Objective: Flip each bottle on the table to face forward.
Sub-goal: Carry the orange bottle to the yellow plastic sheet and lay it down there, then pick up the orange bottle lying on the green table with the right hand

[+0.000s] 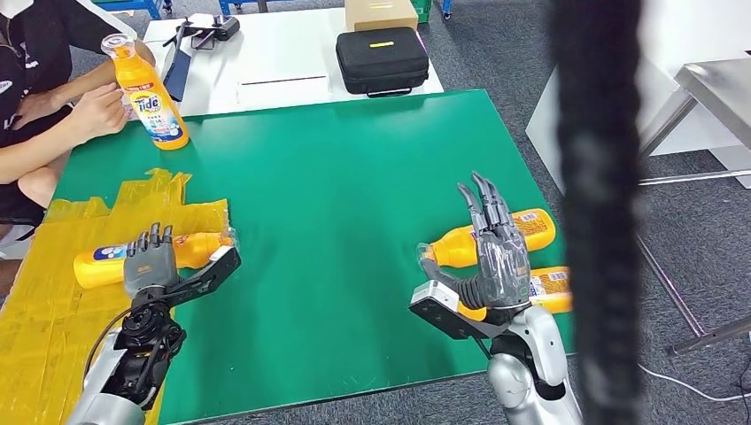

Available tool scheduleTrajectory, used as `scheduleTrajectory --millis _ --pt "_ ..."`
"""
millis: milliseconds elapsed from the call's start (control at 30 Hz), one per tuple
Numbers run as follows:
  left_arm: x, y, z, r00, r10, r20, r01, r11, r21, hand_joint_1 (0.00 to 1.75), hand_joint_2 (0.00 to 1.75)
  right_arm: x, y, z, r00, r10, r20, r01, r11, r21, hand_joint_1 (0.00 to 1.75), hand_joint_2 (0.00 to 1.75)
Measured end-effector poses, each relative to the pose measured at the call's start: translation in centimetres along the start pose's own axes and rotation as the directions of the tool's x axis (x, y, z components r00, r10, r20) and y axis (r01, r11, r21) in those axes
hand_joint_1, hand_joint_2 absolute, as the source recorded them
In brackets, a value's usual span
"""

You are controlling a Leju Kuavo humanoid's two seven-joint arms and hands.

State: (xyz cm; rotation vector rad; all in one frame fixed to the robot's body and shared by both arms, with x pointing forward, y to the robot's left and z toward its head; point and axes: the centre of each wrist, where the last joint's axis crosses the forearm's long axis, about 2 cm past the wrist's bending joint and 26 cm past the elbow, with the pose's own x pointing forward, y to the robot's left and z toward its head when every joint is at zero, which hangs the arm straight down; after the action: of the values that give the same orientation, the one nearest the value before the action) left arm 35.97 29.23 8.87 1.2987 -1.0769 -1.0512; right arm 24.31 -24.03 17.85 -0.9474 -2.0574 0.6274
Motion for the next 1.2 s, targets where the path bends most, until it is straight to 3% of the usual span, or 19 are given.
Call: scheduleTrajectory --millis 133,233,300,433,500,567,700,900,1100,1200 --pt "0.3 0.0 0.4 0.979 0.191 0.072 -0.194 0.980 0.039 0.00 0.00 -0.2 -0.1 0.1 1.000 0.023 -0.007 -0.023 1.000 0.002 0.00 0.00" --pt "0.9 0.4 1.3 0.899 0.409 0.159 -0.426 0.900 0.093 0.00 0.00 -0.3 -0.2 0.2 0.997 0.072 0.000 -0.072 0.997 0.006 0.00 0.00" --pt "1.3 1.3 2.0 0.783 0.566 0.257 -0.614 0.770 0.176 0.00 0.00 -0.6 -0.3 0.3 0.993 0.117 0.007 -0.117 0.993 -0.005 0.00 0.00" --pt "1.8 3.8 3.7 0.484 0.738 0.470 -0.873 0.369 0.320 0.00 0.00 -1.5 -0.9 0.2 0.986 0.164 0.012 -0.162 0.984 -0.079 0.00 0.00" --pt "2.0 4.9 4.6 0.407 0.743 0.531 -0.906 0.252 0.341 0.00 0.00 -2.1 -1.1 0.1 0.984 0.175 0.011 -0.173 0.979 -0.106 0.00 0.87" --pt "2.1 5.8 5.2 0.380 0.732 0.565 -0.914 0.205 0.350 0.00 0.00 -2.5 -1.2 0.0 0.983 0.183 0.008 -0.181 0.977 -0.112 0.00 1.75" --pt "2.2 6.8 6.1 0.277 0.724 0.632 -0.941 0.071 0.331 0.00 1.75 -3.2 -1.2 -0.3 0.981 0.192 0.001 -0.191 0.974 -0.121 0.00 1.75" --pt "2.6 7.6 7.1 0.156 0.710 0.686 -0.959 -0.057 0.277 0.00 1.75 -5.8 -1.5 -1.8 0.973 0.224 -0.049 -0.227 0.971 -0.069 0.00 1.75" --pt "3.3 7.6 7.2 0.001 0.726 0.687 -0.980 -0.135 0.144 0.00 1.75 -9.1 -1.7 -3.0 0.968 0.213 -0.131 -0.192 0.968 0.160 0.00 1.75" --pt "3.5 7.6 7.2 -0.031 0.726 0.687 -0.983 -0.148 0.112 0.00 1.75 -10.9 -2.1 -3.6 0.958 0.236 -0.160 -0.201 0.957 0.210 0.00 1.75"
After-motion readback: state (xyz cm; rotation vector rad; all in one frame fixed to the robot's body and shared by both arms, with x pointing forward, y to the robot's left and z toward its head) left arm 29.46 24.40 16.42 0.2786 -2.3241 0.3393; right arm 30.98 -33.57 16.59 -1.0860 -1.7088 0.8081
